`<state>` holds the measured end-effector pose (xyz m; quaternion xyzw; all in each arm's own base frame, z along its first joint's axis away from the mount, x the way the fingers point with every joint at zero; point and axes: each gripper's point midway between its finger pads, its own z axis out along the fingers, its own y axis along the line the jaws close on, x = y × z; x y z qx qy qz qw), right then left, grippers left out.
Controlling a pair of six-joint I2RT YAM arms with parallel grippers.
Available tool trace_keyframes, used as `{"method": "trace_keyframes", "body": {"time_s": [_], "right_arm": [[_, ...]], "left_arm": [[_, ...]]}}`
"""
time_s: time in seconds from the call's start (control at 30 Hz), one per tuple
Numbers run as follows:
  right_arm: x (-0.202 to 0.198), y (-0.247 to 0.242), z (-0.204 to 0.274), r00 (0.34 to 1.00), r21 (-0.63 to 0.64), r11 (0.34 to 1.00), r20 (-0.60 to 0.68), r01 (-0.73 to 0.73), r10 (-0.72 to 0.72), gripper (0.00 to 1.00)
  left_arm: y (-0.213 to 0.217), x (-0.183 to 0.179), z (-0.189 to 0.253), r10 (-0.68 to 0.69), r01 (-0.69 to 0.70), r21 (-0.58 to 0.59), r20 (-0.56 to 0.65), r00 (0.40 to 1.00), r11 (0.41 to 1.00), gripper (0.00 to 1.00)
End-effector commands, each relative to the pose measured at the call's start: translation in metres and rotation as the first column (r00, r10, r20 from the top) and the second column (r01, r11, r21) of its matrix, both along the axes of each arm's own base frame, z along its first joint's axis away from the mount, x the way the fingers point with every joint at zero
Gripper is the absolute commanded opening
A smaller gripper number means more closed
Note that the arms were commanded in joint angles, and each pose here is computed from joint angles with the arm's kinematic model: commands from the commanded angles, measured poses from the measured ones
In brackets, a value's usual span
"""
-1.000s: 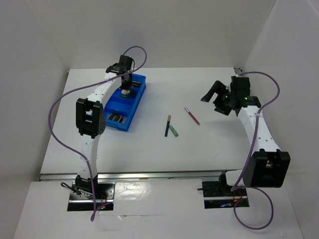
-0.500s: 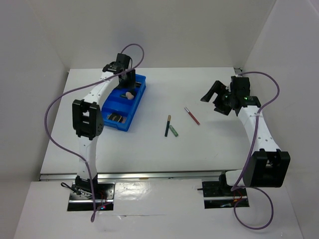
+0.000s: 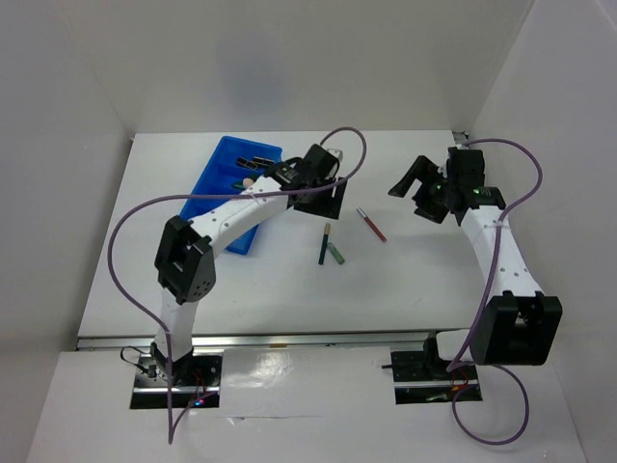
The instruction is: Organize the makeup
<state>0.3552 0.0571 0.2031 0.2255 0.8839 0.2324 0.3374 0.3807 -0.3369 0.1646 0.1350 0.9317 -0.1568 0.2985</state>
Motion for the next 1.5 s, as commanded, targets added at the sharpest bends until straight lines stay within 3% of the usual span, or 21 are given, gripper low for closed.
{"method": "trace_keyframes", "body": {"time_s": [0.0,0.27,0.43,0.63,0.73,0.93,1.03,1.07,1.13,1.17,1.3,1.47], "right_arm": [[-0.003,-0.004,0.022,0.997,-0.013,1.000,0.070,0.009,-0.008,1.00],[-0.009,-0.003,0.019,0.998,-0.013,1.000,0.061,0.009,-0.008,1.00],[-0.011,-0.002,0.016,0.998,-0.013,1.000,0.055,-0.004,0.005,1.00],[-0.014,-0.002,0.016,0.998,-0.013,1.000,0.056,-0.004,0.005,1.00],[-0.014,-0.002,0.016,0.998,-0.013,1.000,0.056,-0.004,0.005,1.00],[-0.012,-0.005,0.010,0.999,-0.013,1.000,0.047,0.005,-0.005,1.00],[-0.011,-0.004,0.012,0.998,-0.007,1.000,0.056,-0.002,0.002,1.00],[-0.011,-0.004,0.012,0.998,-0.007,1.000,0.056,-0.002,0.002,1.00],[-0.008,-0.002,0.011,0.998,-0.001,1.000,0.057,-0.009,0.009,1.00],[-0.008,-0.002,0.011,0.998,-0.001,1.000,0.057,-0.009,0.009,1.00],[-0.008,-0.002,0.011,0.998,-0.001,1.000,0.057,-0.009,0.009,1.00],[-0.008,-0.001,0.010,0.998,0.012,1.000,0.056,-0.010,0.009,1.00]], "left_arm": [[0.001,0.007,-0.038,0.116,-0.114,0.032,-0.077,0.990,0.993,0.79],[-0.010,-0.001,-0.091,0.171,-0.165,0.051,-0.155,0.973,0.985,0.79],[-0.018,0.008,-0.103,0.176,-0.171,0.053,-0.126,0.976,0.984,0.79],[-0.013,0.023,-0.128,0.218,-0.200,0.154,-0.109,0.970,0.968,0.71],[-0.010,0.025,-0.133,0.229,-0.210,0.174,-0.100,0.968,0.962,0.63],[-0.004,0.027,-0.131,0.230,-0.212,0.222,-0.062,0.971,0.952,0.29],[-0.004,0.031,-0.108,0.216,-0.205,0.209,-0.031,0.976,0.956,0.11],[0.000,0.030,-0.100,0.204,-0.195,0.222,-0.018,0.979,0.955,0.00],[0.009,0.039,-0.076,0.211,-0.209,0.200,0.009,0.977,0.957,0.00],[0.009,0.040,-0.044,0.202,-0.208,0.149,0.056,0.978,0.967,0.00],[0.046,0.051,0.016,0.252,-0.254,0.008,0.111,0.961,0.967,0.00],[0.128,0.074,0.058,0.480,-0.472,-0.089,0.099,0.872,0.877,0.00]]}}
